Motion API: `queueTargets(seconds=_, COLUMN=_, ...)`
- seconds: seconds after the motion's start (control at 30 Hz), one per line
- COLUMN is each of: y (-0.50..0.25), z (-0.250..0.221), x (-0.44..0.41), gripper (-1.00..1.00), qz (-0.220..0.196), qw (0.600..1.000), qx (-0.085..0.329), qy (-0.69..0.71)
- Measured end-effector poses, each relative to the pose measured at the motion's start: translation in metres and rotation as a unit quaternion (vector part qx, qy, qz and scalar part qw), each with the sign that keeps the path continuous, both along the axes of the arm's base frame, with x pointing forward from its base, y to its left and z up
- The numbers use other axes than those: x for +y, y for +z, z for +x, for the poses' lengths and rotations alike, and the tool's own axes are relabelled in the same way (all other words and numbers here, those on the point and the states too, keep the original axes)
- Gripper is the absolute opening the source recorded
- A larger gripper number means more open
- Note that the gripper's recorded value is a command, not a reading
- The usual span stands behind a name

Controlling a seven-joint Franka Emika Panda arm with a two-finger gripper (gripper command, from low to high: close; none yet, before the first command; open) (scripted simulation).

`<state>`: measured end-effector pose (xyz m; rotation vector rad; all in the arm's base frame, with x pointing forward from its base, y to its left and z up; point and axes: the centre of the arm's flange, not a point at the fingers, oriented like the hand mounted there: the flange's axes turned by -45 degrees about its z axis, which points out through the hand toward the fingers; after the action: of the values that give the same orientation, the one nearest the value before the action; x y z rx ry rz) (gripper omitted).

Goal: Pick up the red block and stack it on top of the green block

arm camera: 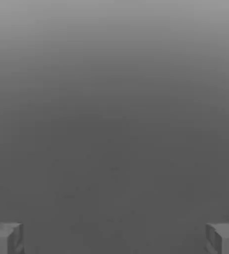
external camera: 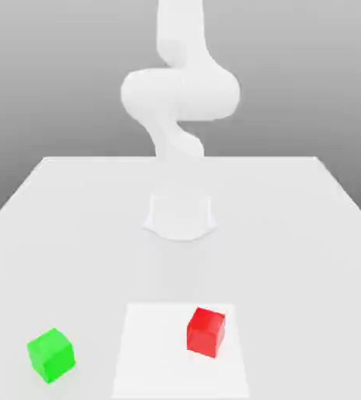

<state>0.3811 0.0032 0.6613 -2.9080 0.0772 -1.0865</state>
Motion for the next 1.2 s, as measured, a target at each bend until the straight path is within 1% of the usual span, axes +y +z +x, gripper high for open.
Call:
queueTargets(seconds=0.13, y=-0.092, z=0.045, x=0.008, gripper=0.0, qz=0.031, qw=0.997, qx=0.074, qy=-0.023)
queueTargets(seconds=0.3, y=-0.207, z=0.069, x=0.021, gripper=0.0, qz=0.054, qw=0.984, qx=0.162, qy=-0.057)
queueTargets(seconds=0.47, y=-0.319, z=0.064, x=0.032, gripper=0.0, qz=0.062, qw=0.962, qx=0.246, qy=-0.098)
queueTargets(seconds=0.63, y=-0.422, z=0.031, x=0.039, gripper=0.0, qz=0.055, qw=0.934, qx=0.324, qy=-0.143)
queueTargets(seconds=0.7, y=-0.453, z=0.021, x=0.039, gripper=0.0, qz=0.051, qw=0.926, qx=0.341, qy=-0.155)
queueTargets(seconds=0.87, y=-0.508, z=0.017, x=0.039, gripper=0.0, qz=0.05, qw=0.923, qx=0.346, qy=-0.158)
queueTargets(seconds=0.9, y=-0.514, z=0.017, x=0.039, gripper=-1.0, qz=0.051, qw=0.923, qx=0.347, qy=-0.159)
queueTargets(seconds=1.1, y=-0.518, z=0.017, x=0.039, gripper=-1.0, qz=0.051, qw=0.923, qx=0.346, qy=-0.158)
queueTargets(seconds=1.2, y=-0.498, z=0.018, x=0.039, gripper=-1.0, qz=0.05, qw=0.923, qx=0.346, qy=-0.158)
